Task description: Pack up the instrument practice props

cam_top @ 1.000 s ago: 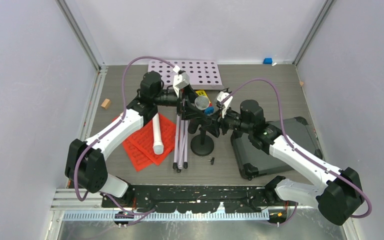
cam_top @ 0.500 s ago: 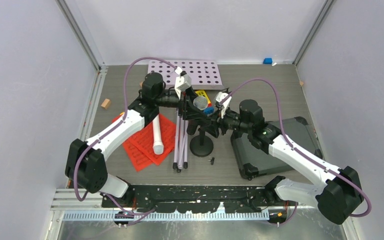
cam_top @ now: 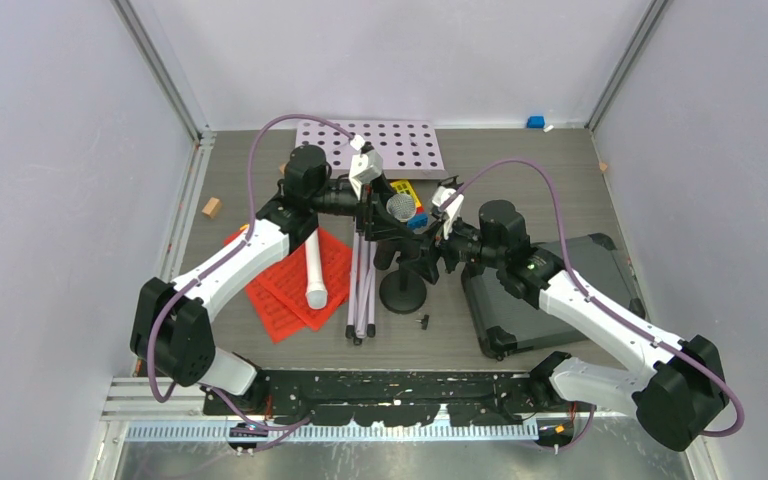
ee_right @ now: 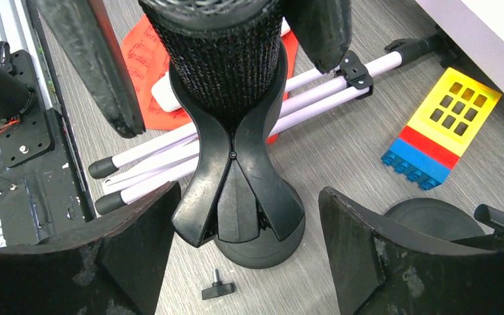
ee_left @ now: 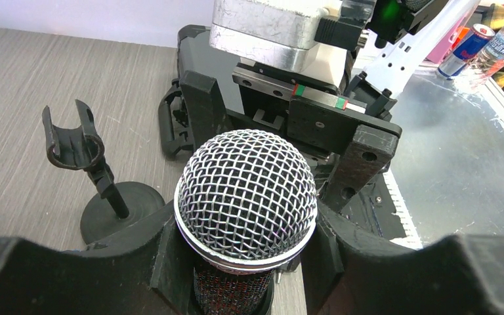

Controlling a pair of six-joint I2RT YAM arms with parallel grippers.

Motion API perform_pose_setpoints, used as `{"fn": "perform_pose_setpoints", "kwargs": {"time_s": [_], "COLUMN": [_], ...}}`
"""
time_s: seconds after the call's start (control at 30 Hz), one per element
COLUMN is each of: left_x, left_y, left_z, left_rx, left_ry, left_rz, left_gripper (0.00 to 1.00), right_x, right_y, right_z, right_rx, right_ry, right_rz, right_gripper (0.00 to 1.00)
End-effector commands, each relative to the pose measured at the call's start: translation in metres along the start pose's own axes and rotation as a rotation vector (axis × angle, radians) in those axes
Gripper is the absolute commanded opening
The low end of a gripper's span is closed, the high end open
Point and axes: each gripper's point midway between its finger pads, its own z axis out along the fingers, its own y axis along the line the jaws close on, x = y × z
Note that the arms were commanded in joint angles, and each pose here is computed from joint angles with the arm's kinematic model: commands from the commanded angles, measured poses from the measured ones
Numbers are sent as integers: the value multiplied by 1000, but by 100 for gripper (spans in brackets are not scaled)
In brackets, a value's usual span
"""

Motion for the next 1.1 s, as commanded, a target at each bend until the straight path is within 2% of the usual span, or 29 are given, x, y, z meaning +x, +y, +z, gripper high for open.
{"fn": "perform_pose_setpoints", "kwargs": {"time_s": [0.0, 0.07, 0.13, 0.17, 0.2, 0.23, 0.27, 0.33, 0.5, 0.87, 1.07], "left_x": [-10, -10, -10, -10, -10, -10, -11, -16, -48, -13, -24], "left_y": [-8, -8, -8, -8, -9, -9, -9, -11, -20, -23, -21], "left_z": [0, 0, 0, 0, 0, 0, 0, -1, -7, -69, -101], "left_rx": [35, 36, 36, 36, 36, 36, 35, 35, 10, -328, -541], "left_ry": [-6, -5, -6, -5, -5, -5, -6, -15, -36, 252, 216], "left_rz": [0, -2, -2, -5, -7, -6, -6, -7, 58, 222, 324], "left_gripper": [0, 0, 0, 0, 0, 0, 0, 0, 0, 0, 0], "right_x": [-32, -33, -33, -31, -30, -30, -28, -24, -21, -21, -20], "right_y": [3, 4, 6, 6, 7, 7, 7, 7, 0, -6, -5], "right_z": [-6, -6, -7, -6, -6, -6, -5, -5, -5, -10, -8], "right_rx": [-1, -5, -18, -23, -24, -25, -26, -26, 12, 54, 45], "right_ry": [-78, -88, -88, -84, -83, -82, -79, -73, -64, -70, -64], "right_rz": [-44, -47, -47, -46, -45, -44, -43, -42, -44, -68, -71], "right_gripper": [83, 79, 60, 35, 24, 7, 4, 1, 0, 0, 0]}}
